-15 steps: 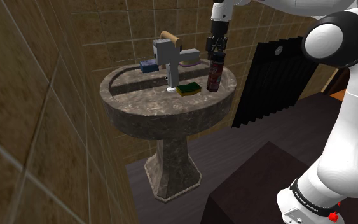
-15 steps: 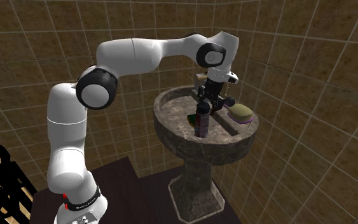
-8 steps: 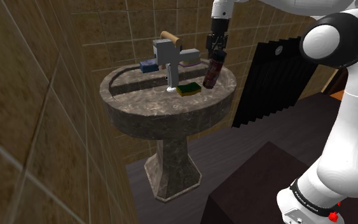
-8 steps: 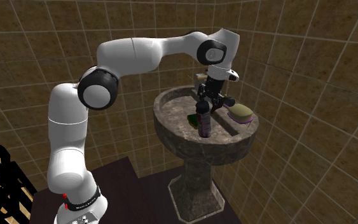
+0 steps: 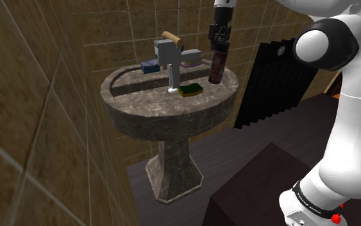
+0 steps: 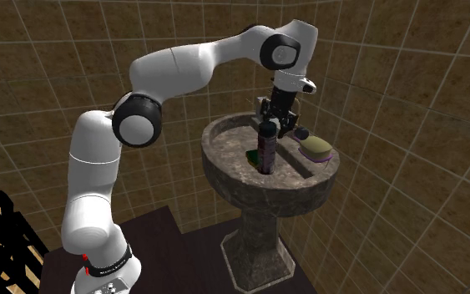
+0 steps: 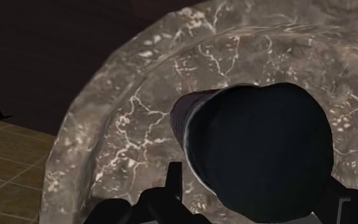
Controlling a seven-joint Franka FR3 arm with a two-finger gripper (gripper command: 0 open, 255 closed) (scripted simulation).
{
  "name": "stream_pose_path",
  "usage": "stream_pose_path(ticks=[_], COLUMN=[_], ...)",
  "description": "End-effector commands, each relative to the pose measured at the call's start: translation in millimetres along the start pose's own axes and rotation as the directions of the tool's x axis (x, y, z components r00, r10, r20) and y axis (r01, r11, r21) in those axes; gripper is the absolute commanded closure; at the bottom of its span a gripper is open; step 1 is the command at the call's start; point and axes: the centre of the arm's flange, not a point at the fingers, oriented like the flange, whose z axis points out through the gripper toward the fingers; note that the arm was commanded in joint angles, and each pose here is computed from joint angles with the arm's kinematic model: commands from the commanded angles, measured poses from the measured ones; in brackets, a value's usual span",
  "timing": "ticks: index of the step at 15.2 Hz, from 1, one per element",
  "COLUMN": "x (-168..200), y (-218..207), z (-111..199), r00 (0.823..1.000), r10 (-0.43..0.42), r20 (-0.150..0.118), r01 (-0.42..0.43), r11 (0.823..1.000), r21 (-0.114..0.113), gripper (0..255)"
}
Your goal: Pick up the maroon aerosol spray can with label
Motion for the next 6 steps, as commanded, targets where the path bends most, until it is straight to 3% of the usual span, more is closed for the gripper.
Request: stream_pose_path(ticks=[1, 6], x=[-2, -3], y=[-2, -4], z=[-11, -27], r00=[1.000, 1.000], r10=[0.000, 0.000], r20=[0.000, 0.000], r01=[0.000, 0.000], r11=[1.000, 1.000], r21=[0.000, 0.000], gripper=[255, 255])
